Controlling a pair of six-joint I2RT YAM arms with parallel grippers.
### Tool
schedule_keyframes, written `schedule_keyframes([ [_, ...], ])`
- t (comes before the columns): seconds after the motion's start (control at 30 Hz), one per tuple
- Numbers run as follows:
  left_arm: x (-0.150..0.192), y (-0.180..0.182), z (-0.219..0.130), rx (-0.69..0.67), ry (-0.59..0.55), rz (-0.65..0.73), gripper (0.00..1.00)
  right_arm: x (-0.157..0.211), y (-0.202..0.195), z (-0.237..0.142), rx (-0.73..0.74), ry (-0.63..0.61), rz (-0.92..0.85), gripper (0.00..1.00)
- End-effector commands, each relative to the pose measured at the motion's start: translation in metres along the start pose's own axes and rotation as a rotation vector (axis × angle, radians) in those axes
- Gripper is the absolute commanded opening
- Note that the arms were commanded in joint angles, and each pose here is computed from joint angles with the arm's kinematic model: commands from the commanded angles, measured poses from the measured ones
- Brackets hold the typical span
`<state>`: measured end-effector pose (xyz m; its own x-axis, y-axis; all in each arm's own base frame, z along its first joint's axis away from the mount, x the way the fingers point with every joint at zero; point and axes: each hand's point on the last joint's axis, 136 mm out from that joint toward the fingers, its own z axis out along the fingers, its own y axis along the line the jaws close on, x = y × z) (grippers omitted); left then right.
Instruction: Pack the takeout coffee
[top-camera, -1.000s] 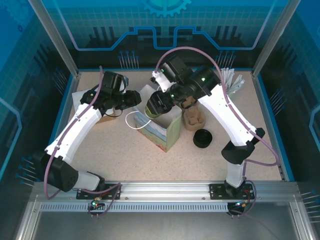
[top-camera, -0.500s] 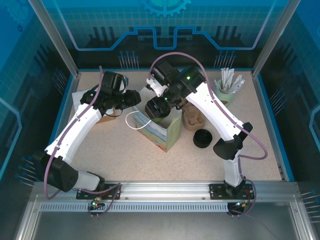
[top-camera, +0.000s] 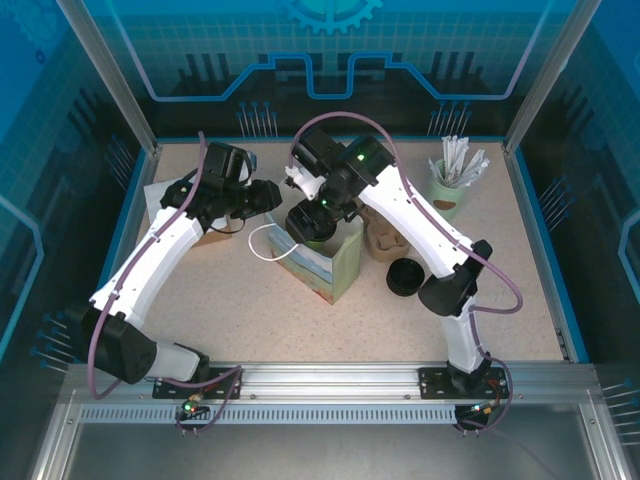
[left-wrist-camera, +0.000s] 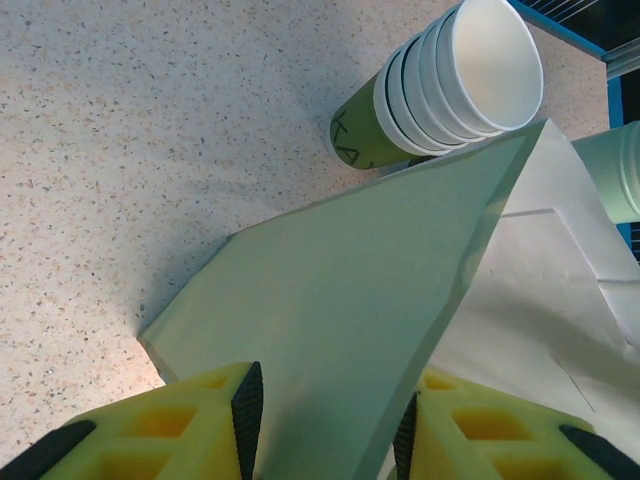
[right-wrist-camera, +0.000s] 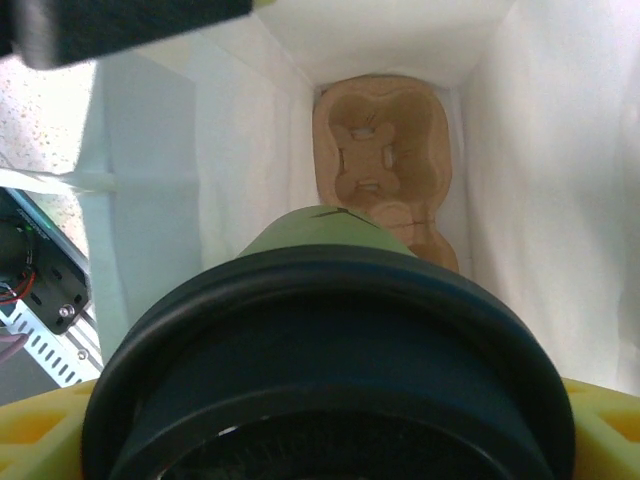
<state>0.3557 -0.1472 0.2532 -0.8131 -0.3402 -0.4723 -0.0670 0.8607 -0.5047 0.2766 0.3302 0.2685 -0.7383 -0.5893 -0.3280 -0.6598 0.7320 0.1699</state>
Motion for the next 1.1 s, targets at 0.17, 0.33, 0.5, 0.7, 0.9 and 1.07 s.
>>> schedule_keyframes([
  [0.17, -0.001, 0.003, 0.001, -0.021, -0.007, 0.029, 0.41, 0.012, -0.018, -0.003, 0.033, 0.059, 0.013, 0.85],
  [0.33, 0.000, 0.005, 0.003, -0.030, -0.007, 0.031, 0.41, 0.015, -0.025, -0.004, 0.036, 0.073, 0.031, 0.86],
  [0.5, 0.000, 0.008, 0.005, -0.043, -0.004, 0.031, 0.41, 0.011, -0.020, -0.008, -0.028, 0.049, 0.050, 0.86],
  [0.7, 0.002, 0.011, 0.007, -0.049, -0.002, 0.029, 0.41, 0.008, -0.020, -0.010, -0.068, 0.030, 0.070, 0.86],
  [0.9, 0.002, 0.011, 0.008, -0.049, -0.002, 0.029, 0.41, 0.013, -0.033, -0.003, 0.000, 0.061, 0.058, 0.86],
  [1.07, 0.001, 0.011, 0.009, -0.049, 0.000, 0.030, 0.41, 0.015, -0.039, 0.004, 0.038, 0.089, 0.021, 0.86],
])
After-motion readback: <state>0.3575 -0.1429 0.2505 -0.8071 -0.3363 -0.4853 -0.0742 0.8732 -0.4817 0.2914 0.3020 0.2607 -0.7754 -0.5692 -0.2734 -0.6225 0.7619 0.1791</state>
